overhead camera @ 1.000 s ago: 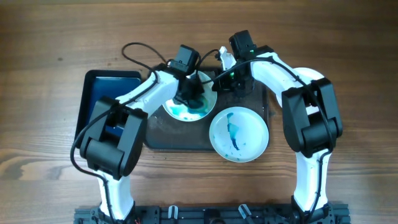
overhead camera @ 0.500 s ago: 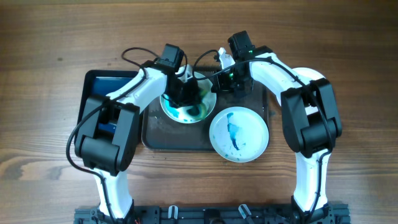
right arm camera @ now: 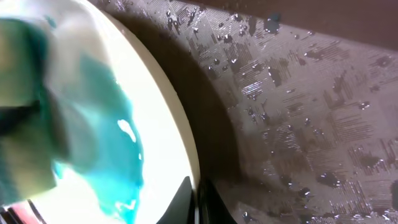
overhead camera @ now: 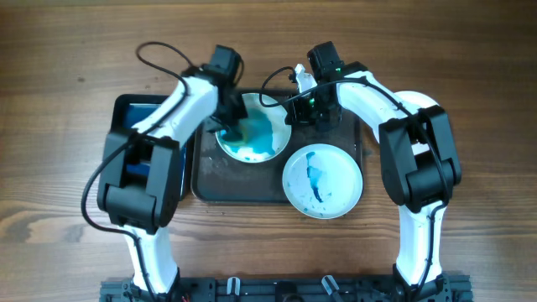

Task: Clean dirty plates on tray and stack at the side
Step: 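Scrub the held plate with the sponge in left gripper, then lift the plate with right gripper and stack it on the side plate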

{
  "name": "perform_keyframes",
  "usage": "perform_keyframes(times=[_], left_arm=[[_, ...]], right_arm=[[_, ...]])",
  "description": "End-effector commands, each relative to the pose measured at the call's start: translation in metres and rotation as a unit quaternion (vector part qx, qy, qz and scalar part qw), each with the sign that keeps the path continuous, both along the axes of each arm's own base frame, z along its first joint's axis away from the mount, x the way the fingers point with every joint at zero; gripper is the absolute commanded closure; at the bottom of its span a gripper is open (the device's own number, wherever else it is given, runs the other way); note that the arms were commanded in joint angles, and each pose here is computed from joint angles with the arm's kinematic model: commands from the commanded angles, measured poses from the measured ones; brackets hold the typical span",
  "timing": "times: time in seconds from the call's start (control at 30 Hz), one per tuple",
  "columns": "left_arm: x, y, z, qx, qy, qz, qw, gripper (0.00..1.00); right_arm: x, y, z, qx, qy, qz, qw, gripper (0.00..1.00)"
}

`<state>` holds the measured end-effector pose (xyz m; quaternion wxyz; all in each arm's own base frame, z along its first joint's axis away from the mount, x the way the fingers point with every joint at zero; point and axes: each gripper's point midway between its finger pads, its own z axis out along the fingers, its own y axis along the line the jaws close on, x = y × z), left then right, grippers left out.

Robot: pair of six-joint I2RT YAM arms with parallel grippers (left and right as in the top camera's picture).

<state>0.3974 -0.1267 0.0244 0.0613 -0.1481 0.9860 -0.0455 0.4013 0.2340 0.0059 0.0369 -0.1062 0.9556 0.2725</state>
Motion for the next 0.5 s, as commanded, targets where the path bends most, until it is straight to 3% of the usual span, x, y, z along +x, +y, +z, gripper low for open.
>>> perform_keyframes(times=[0.0, 0.2, 0.33, 0.47], left_arm=[[0.020, 0.031, 0.046, 0.036, -0.008, 0.042, 0.998, 0.96], [0.035, 0.044, 0.110, 0.001, -0.024, 0.031, 0.999, 0.96], [0.043, 0.060, 0.113, -0.001, -0.033, 0.052, 0.998, 0.96], [0.046, 0.065, 0.114, 0.010, -0.041, 0.056, 0.998, 0.96]], right_arm=[[-0.008, -0.005, -0.011, -0.019, 0.010, 0.011, 1.000, 0.96], [-0.012, -0.005, -0.020, -0.075, -0.009, 0.028, 0.997, 0.96], [-0.015, -0.006, -0.010, -0.126, -0.031, 0.039, 0.991, 0.96], [0.002, -0.027, 0.030, -0.230, -0.113, 0.004, 0.967, 0.96]])
